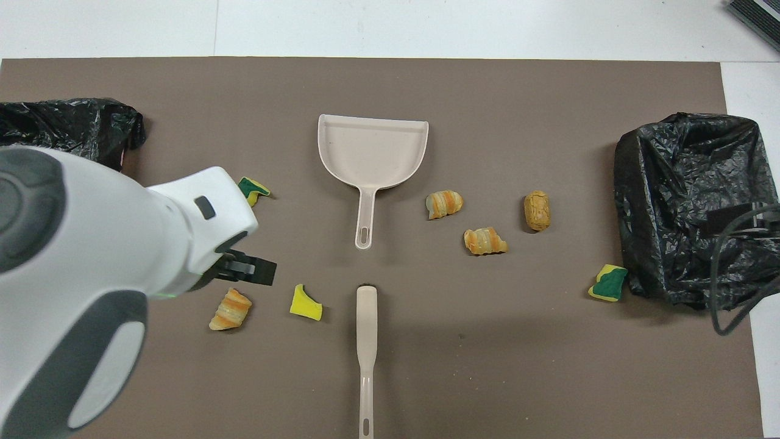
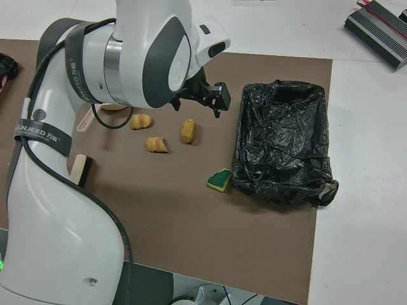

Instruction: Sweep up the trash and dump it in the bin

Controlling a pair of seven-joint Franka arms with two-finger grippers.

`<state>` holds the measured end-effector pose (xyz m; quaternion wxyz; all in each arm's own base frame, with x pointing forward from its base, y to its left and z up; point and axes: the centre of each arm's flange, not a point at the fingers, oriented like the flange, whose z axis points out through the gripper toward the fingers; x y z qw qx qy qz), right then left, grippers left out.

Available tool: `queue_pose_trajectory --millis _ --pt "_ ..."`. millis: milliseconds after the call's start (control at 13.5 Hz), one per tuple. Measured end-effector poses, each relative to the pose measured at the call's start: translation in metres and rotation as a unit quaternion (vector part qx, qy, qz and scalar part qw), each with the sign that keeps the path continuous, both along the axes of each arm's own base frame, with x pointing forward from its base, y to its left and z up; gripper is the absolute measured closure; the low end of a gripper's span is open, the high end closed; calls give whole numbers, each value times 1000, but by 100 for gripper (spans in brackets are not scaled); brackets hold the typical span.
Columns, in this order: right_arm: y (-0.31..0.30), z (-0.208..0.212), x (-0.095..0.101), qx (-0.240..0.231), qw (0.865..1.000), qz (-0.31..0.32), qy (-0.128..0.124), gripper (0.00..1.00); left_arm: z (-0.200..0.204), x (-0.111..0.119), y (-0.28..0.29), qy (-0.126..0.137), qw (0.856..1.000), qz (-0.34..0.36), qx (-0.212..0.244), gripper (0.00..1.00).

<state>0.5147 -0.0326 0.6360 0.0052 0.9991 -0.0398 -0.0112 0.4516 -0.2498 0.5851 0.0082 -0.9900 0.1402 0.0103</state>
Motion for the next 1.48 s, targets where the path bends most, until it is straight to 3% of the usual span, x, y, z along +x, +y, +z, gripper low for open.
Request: queue_pose_trajectory --millis 371,964,1483 --pt "23 -8 9 -2 1000 24 -6 0 -66 -70 -59 13 1000 20 12 0" --pt "140 -87 62 -6 993 119 11 0 -174 -160 -119 9 999 34 18 0" --pt "253 -154 72 3 996 85 10 0 -231 -214 -132 11 998 49 28 1"
